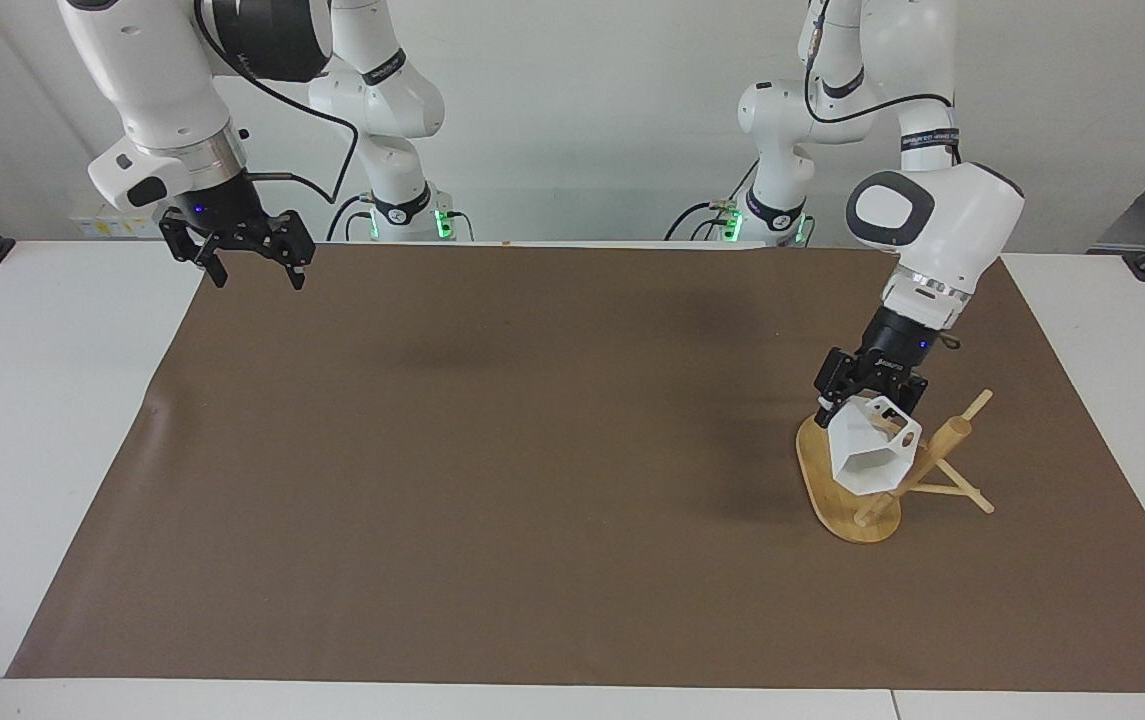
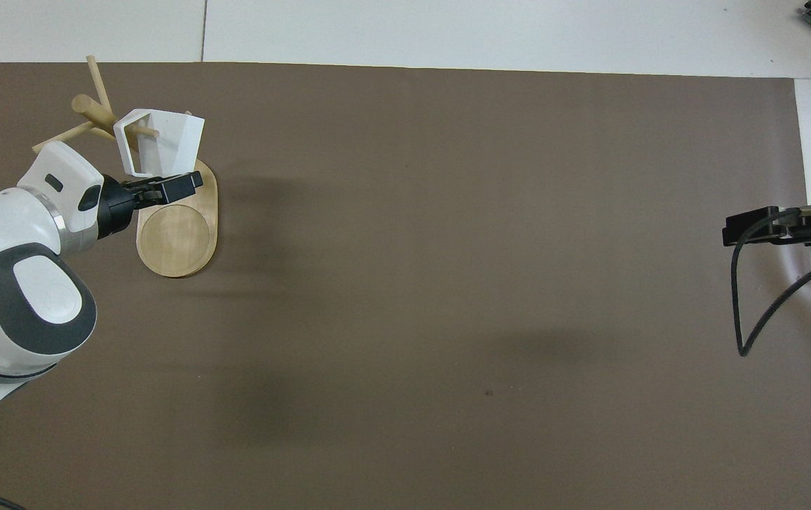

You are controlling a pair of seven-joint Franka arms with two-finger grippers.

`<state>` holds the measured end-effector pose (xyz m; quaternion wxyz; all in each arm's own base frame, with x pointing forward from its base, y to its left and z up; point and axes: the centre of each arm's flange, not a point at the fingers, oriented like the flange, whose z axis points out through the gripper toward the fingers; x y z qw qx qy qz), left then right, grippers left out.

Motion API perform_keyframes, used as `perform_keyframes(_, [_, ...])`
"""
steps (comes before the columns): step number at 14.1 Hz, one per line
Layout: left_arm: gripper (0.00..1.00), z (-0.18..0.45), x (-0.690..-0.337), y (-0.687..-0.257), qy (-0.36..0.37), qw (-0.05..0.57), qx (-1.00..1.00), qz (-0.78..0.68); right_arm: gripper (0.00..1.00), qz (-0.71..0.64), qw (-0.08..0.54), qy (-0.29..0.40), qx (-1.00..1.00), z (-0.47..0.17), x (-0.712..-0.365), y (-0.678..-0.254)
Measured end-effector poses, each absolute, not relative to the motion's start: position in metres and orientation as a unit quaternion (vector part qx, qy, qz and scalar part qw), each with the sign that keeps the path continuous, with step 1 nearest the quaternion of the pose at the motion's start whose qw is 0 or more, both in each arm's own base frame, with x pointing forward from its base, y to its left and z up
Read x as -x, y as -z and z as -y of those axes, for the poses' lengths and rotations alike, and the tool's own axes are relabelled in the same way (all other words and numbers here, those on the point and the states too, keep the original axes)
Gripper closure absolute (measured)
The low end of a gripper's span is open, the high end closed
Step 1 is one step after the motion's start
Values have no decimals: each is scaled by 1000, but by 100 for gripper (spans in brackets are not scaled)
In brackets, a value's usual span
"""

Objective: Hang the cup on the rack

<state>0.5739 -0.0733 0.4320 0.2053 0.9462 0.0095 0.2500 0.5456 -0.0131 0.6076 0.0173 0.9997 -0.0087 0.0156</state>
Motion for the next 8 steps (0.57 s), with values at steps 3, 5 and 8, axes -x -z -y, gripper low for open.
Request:
perform_keyframes(3, [26,70,-575,-433,-246,194,-949,4,0,9,17,-16,-1000,13,-546,-608])
perform_keyframes(5, [24,65,-576,-434,-238,187,-953,14,0,9,17,-16,-1000,13,-546,-608])
perform_keyframes(8, [4,61,-579,-439,-228,168,-958,42,0,9,17,-16,-1000,13,-546,-608])
